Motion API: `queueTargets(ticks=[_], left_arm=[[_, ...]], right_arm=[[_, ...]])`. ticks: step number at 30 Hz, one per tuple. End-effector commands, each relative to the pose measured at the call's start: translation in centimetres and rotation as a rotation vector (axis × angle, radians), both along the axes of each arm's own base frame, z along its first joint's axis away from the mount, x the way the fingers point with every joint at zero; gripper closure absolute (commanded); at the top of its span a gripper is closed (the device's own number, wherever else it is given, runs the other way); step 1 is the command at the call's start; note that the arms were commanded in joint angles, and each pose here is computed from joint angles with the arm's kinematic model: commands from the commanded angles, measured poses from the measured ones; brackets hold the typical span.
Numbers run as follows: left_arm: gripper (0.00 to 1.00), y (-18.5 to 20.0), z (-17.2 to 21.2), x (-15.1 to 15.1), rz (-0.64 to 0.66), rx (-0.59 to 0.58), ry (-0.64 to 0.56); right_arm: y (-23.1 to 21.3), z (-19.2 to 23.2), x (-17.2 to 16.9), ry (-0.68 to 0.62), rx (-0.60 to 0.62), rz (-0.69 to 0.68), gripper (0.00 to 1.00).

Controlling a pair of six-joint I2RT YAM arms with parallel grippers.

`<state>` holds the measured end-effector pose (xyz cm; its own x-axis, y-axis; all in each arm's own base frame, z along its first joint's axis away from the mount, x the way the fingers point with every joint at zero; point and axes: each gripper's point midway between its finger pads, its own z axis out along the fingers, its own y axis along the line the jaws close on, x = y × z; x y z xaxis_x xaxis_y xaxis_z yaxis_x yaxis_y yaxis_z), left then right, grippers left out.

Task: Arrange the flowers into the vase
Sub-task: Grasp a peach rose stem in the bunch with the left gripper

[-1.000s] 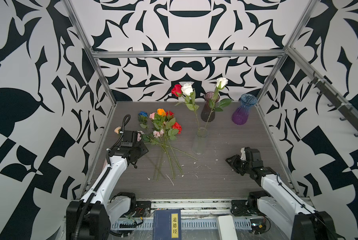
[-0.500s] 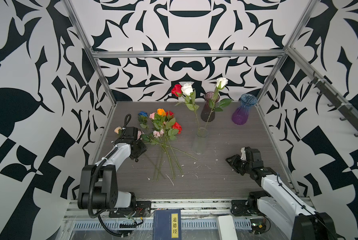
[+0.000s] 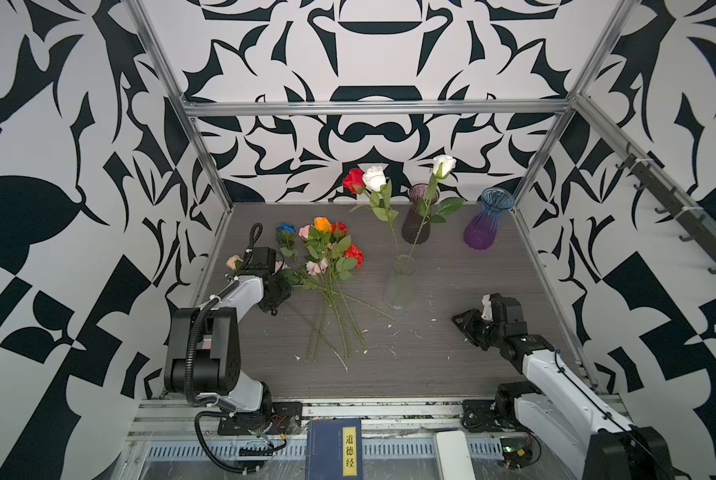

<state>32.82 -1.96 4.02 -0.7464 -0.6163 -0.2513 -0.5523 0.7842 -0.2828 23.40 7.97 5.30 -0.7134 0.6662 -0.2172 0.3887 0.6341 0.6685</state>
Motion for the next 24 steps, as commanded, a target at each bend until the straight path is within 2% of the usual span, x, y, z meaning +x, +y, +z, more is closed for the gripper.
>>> queueTargets(ticks=[1, 3, 6, 12, 18, 21, 24], left_arm=[[0.8, 0.2, 0.0, 0.3, 0.018, -0.015, 0.001], [0.86, 0.3, -0.1, 0.2, 0.023, -0.026, 0.002], [1.0, 0.2, 0.0, 0.2, 0.03, -0.068, -0.006], [1.0, 0.5, 3.6, 1.1, 0.043, -0.105, -0.085], [1.0, 0.3, 10.8, 2.3, 0.052, -0.129, -0.258], [1.0, -0.5, 16.4, 2.9, 0.028, -0.168, -0.43], [1.0, -2.5, 22.5, 3.0, -0.053, -0.116, -0.577]], right_arm=[[-0.2, 1.1, 0.8, -0.042, -0.004, -0.01, 0.66], [-0.2, 1.1, 0.8, -0.042, -0.004, -0.01, 0.66], [-0.2, 1.1, 0.8, -0.043, -0.003, -0.01, 0.66], [-0.2, 1.2, 0.8, -0.045, -0.004, -0.011, 0.66], [-0.3, 1.1, 0.7, -0.042, -0.006, -0.012, 0.66], [-0.2, 1.1, 0.7, -0.041, -0.006, -0.012, 0.66], [-0.2, 1.0, 0.8, -0.04, -0.005, -0.012, 0.66]])
